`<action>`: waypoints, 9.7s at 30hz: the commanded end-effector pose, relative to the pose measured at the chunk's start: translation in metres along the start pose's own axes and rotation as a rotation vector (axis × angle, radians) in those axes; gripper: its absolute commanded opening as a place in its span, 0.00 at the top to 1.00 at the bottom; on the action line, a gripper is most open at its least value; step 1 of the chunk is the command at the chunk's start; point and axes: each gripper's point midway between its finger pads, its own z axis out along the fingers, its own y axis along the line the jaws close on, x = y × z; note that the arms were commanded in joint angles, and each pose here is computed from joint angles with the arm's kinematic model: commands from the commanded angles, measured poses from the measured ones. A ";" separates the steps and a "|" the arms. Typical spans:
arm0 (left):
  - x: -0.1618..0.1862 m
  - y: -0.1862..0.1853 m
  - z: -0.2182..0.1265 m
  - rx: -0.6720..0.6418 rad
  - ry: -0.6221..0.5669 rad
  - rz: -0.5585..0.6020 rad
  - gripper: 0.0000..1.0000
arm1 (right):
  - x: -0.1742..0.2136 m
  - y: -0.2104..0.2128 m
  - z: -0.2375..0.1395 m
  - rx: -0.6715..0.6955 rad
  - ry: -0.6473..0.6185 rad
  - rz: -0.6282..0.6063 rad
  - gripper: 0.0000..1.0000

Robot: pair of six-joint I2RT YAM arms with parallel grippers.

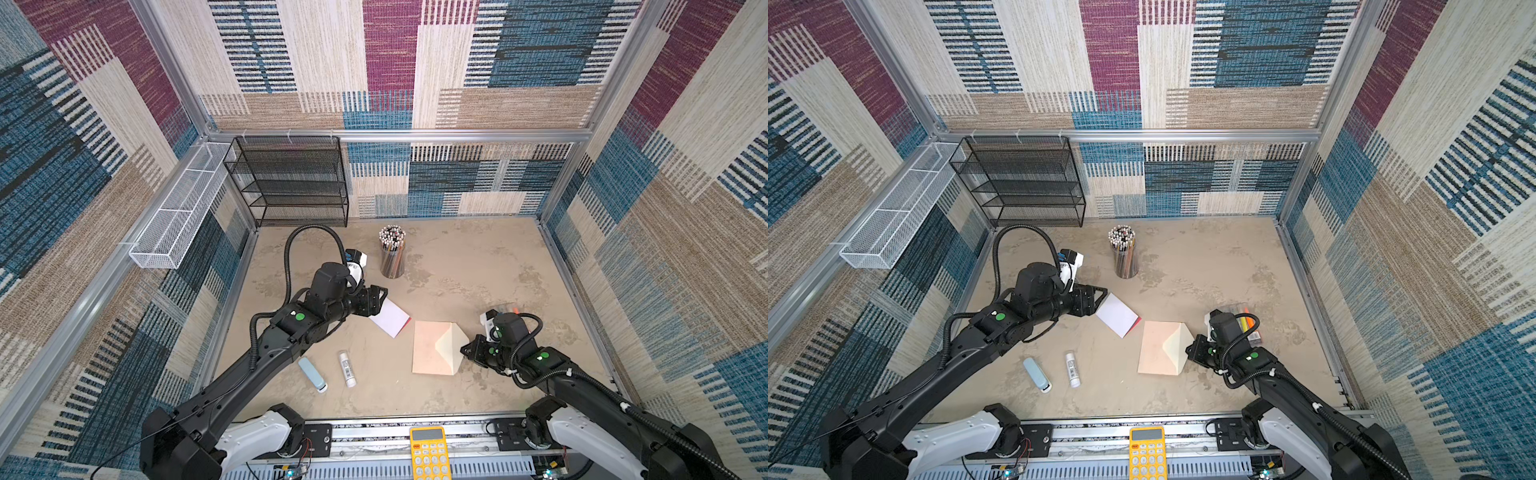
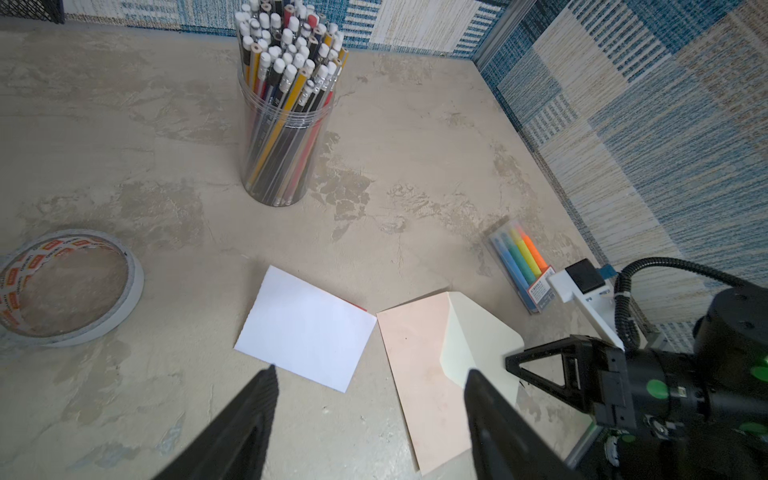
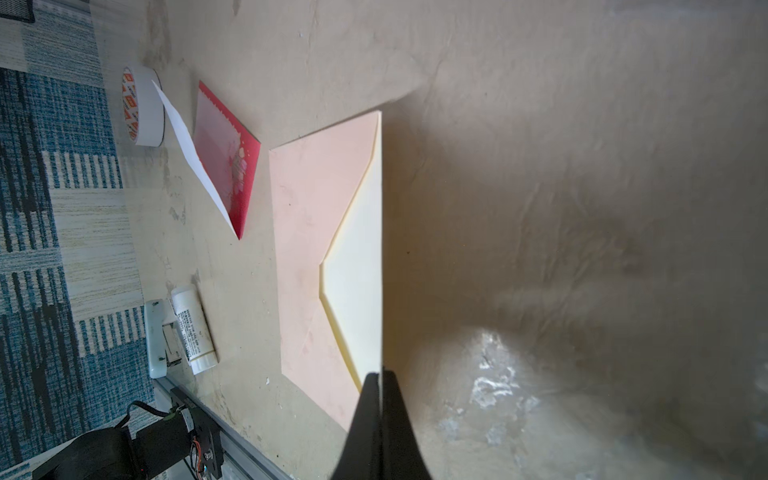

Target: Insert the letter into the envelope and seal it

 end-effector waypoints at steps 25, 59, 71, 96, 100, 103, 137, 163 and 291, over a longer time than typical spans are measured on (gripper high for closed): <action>0.002 0.002 0.011 -0.005 0.011 0.015 0.26 | -0.011 -0.003 0.009 0.052 -0.019 -0.078 0.84; 0.008 0.009 0.003 -0.036 0.010 0.006 0.27 | -0.064 0.023 -0.030 0.180 -0.169 -0.199 0.37; 0.011 0.014 -0.003 -0.055 0.010 -0.005 0.26 | -0.113 0.123 -0.041 -0.075 -0.240 -0.334 0.34; 0.089 0.043 -0.004 0.003 0.112 -0.294 0.25 | -0.080 0.154 0.107 -0.163 0.088 -0.489 0.38; 0.093 0.043 -0.004 0.003 0.128 -0.298 0.25 | -0.070 0.154 0.121 -0.184 0.131 -0.487 0.42; 0.097 0.044 0.000 0.003 0.140 -0.315 0.25 | -0.066 0.154 0.129 -0.188 0.150 -0.479 0.44; 0.039 0.057 -0.013 0.068 0.008 -0.345 0.15 | -0.088 0.249 0.070 -0.392 0.081 -0.455 1.00; -0.045 0.004 0.011 0.525 -0.172 -0.487 0.27 | -0.105 0.284 -0.058 -0.663 -0.221 -0.427 0.99; -0.012 -0.064 0.029 0.814 0.078 -0.260 1.00 | -0.046 0.240 -0.021 -0.833 0.123 -0.416 0.73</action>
